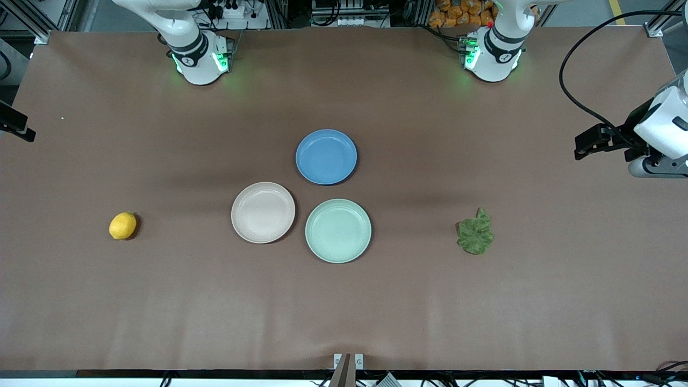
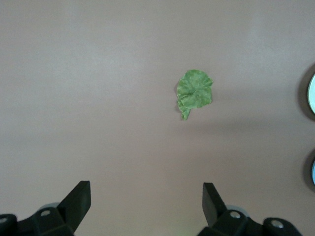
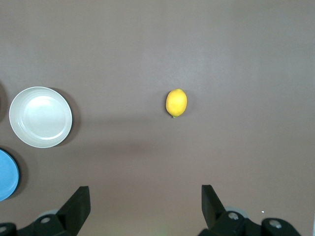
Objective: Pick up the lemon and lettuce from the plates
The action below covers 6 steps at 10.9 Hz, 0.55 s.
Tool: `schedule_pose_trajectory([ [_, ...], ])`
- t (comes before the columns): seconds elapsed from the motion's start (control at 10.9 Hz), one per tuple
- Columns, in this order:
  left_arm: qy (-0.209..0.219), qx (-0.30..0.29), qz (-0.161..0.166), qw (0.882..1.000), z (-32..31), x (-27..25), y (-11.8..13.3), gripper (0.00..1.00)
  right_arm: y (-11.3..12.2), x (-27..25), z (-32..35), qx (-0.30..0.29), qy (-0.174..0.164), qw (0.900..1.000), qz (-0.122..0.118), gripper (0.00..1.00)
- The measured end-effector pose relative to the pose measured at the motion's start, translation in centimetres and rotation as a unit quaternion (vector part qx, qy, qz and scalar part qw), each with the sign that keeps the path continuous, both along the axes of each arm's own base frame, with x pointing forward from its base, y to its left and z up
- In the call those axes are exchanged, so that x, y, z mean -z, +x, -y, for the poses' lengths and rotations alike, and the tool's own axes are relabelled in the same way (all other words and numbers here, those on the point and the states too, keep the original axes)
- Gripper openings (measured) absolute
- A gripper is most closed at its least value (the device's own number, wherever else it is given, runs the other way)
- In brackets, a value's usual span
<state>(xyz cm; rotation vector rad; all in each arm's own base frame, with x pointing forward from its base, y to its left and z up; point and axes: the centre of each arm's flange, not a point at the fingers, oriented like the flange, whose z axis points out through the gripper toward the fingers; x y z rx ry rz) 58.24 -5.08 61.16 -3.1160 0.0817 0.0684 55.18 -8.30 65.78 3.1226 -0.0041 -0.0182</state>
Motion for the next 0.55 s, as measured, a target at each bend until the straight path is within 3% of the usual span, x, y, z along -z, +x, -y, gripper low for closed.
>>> schedule_pose_trajectory([
  [0.55, 0.0, -0.005, 0.0, 1.0, -0.03, -0.05, -0.03, 1.0, -0.07, 0.47, 0.41, 0.004, 0.001, 1.0, -0.006, 1.0],
])
